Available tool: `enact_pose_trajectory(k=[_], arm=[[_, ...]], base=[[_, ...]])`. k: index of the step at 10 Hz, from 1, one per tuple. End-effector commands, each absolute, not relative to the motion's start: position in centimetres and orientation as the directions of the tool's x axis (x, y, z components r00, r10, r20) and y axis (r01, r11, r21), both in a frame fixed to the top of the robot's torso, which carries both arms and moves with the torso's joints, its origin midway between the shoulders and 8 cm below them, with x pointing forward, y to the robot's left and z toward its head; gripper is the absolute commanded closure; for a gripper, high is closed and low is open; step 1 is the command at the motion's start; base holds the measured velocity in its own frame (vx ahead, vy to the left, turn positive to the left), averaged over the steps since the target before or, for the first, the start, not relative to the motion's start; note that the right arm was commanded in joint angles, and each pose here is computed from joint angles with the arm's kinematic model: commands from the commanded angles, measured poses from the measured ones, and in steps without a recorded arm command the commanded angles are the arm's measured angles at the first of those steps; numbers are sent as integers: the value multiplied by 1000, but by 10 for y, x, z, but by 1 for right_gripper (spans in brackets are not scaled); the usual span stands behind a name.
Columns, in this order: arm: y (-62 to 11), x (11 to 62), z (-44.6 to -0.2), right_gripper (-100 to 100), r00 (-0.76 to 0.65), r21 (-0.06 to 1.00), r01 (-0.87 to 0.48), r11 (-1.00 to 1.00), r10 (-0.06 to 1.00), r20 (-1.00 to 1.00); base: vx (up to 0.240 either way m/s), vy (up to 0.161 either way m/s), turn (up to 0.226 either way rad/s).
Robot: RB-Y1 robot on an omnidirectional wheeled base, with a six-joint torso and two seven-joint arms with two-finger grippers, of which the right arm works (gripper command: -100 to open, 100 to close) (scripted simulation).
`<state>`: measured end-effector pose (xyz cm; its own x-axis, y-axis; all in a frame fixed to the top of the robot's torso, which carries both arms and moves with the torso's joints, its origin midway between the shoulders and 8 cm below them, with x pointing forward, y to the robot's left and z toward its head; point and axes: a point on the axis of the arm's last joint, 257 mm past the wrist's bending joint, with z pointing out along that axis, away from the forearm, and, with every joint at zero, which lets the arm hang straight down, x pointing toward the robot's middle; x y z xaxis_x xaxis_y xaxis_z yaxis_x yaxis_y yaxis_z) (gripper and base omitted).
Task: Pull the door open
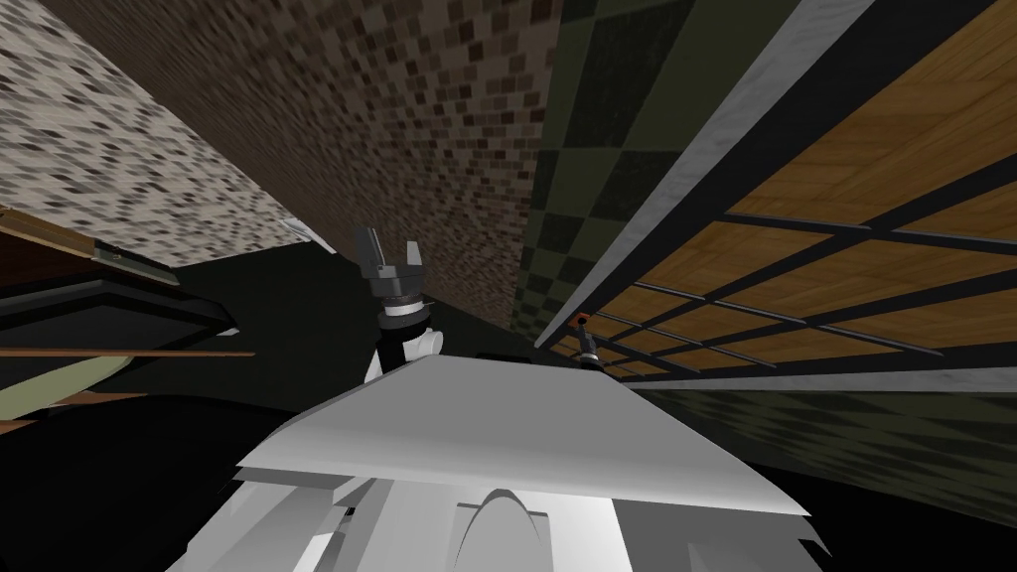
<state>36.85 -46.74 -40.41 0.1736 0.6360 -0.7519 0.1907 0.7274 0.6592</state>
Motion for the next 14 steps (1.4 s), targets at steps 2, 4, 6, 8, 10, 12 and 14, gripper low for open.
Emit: enact_pose_trajectory(k=[2,4,6,8,10,12,14], arm=[[-471,362,-403,-100,156,593,199,780,572,-805],[-474,358,-402,-100,144,546,205,812,527,-838],[-476,353,-402,-100,131,501,210,839,484,-865],[-481,344,-402,-100,110,425,215,879,411,-905],[-484,340,-402,-100,94,367,218,904,355,-930],[-486,336,-402,-100,80,313,220,924,303,-950],[-488,332,-401,-100,68,266,221,938,258,-964]], base=[[-1,34,-23],[2,31,-23],[3,44,-37],[-3,44,-34],[0,38,-30],[0,29,-19],[1,43,-35]])
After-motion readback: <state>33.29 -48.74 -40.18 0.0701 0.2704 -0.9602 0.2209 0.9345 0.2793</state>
